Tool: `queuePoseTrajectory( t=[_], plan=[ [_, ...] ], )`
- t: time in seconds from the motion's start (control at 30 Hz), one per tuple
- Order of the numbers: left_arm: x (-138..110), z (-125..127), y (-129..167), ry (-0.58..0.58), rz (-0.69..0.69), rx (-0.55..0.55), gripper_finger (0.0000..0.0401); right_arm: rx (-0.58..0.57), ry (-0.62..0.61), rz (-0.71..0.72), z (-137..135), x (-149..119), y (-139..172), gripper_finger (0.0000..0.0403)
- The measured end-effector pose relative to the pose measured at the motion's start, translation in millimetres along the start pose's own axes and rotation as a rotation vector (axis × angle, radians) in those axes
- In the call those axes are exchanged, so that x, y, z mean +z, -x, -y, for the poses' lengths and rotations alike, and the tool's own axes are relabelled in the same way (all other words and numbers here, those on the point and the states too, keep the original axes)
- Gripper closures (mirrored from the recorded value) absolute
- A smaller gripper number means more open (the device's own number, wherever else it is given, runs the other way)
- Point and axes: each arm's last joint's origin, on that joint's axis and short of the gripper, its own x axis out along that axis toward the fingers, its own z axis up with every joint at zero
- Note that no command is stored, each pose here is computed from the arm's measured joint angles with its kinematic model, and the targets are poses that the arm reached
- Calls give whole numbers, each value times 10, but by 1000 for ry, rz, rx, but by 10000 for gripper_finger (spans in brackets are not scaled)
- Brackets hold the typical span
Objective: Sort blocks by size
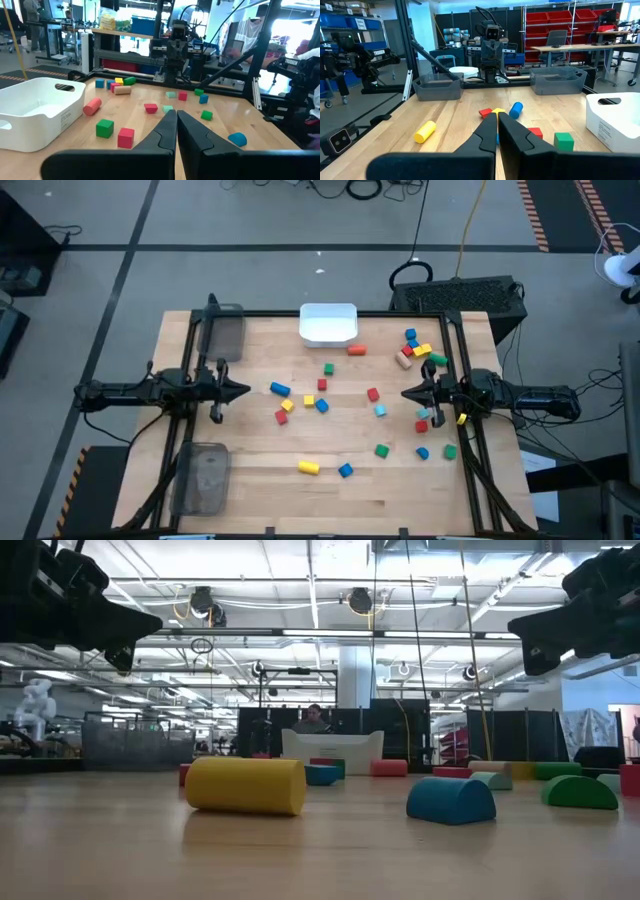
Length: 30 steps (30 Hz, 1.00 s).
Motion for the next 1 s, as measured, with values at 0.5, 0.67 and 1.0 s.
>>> queuePoseTrajectory(
  t=[0.5, 0.67, 1.0],
  plan=[
    [0, 0, 0, 0, 0, 0, 386, 0, 0, 0, 0, 0, 0, 403],
    [0, 0, 0, 0, 0, 0, 386, 0, 0, 0, 0, 0, 0, 403],
    [0, 0, 0, 0, 0, 0, 386, 1, 1, 10, -1, 10, 0, 403]
  ],
)
